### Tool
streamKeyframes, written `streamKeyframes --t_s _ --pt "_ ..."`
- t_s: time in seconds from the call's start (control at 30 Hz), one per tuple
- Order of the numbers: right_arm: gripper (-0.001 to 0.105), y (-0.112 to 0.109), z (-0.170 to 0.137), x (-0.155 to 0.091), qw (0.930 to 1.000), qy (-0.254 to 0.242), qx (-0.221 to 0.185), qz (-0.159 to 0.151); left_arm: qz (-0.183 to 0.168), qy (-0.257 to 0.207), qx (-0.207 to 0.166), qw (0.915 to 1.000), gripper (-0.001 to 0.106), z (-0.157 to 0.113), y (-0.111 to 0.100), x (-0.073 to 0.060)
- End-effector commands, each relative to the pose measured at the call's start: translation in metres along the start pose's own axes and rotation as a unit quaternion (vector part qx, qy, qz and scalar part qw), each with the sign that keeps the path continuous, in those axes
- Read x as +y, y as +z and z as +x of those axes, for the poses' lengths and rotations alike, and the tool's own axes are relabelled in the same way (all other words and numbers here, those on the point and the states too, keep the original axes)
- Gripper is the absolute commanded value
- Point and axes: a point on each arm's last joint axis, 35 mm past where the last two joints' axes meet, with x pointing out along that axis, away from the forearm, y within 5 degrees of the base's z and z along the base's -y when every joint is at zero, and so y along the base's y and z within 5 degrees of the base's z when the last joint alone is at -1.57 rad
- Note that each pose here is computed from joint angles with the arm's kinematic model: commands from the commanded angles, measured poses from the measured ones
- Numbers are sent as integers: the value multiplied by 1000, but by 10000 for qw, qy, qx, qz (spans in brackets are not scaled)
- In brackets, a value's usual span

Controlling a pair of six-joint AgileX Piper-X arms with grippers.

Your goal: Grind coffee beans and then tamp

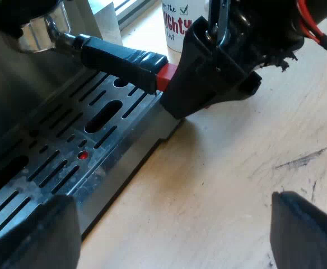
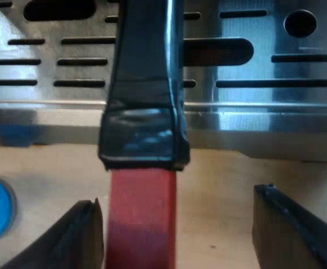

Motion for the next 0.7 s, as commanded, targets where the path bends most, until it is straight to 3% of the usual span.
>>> streamKeyframes --t_s 0.03,0.13,0.7 --pt "59 6 -1 0 9998 110 -159 101 -15 -9 -58 10000 71 0 2 -1" --pt "59 8 4 4 9993 166 -280 156 -15 -9 -58 10000 71 0 2 -1" --pt "59 2 21 10 9997 207 -84 84 -15 -9 -58 10000 71 0 2 -1"
